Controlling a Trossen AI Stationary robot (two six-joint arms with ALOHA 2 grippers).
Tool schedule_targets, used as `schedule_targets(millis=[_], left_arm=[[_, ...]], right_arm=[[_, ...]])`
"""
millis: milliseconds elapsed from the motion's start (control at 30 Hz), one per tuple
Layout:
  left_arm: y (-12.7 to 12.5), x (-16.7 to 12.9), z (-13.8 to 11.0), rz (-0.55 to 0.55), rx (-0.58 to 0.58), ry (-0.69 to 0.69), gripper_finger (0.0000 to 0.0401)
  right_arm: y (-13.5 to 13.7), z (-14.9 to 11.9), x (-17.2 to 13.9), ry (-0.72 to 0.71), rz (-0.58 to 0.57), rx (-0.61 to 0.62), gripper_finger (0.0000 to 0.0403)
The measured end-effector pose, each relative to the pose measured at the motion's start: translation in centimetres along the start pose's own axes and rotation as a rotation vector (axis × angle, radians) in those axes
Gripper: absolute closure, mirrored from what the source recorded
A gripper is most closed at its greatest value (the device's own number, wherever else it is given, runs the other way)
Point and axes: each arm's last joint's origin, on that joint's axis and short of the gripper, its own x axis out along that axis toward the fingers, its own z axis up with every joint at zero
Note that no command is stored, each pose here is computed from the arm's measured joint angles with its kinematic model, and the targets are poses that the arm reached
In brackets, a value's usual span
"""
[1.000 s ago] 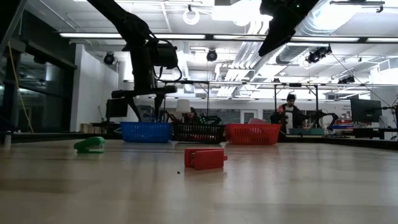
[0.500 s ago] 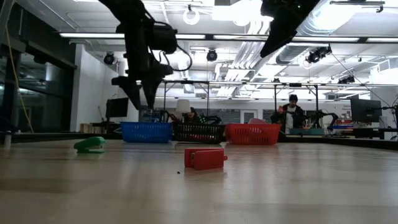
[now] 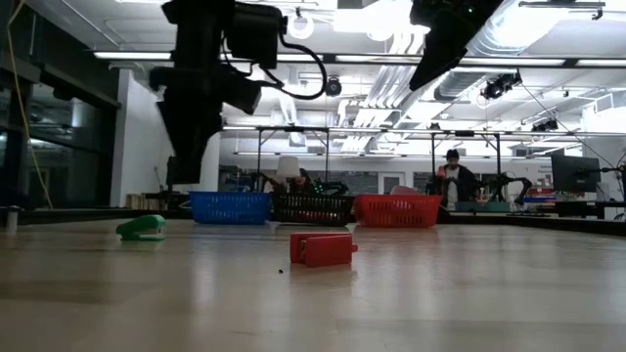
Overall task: Pick and place Stapler, Stapler remover, tape
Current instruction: Put the green stapler into the black bin
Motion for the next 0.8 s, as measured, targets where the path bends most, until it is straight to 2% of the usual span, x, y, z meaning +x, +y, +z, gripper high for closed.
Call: schedule_targets(millis=[267,400,667,800], left_arm=[[-4.4,2.3,-1.5,-0.009,0.119,0.033,0.0174],[-6.3,2.9,-1.8,-0.014,0.192,-0.001,0.0174],[-8.9,3.9,-2.2,-0.037,0.280,-0.084,0.0174],[-9.8,4.0,-2.5,-0.046,0.287,-0.098,0.0174]], right_arm=[[0.0,0.0,0.0,0.000,0.001,0.000,0.0222],[0.0,0.0,0.0,-0.001,0.004,0.000,0.0222],[0.0,0.0,0.0,-0.002,0.007,0.000,0.0222],[0.0,0.0,0.0,-0.003,0.013,0.000,0.0222]])
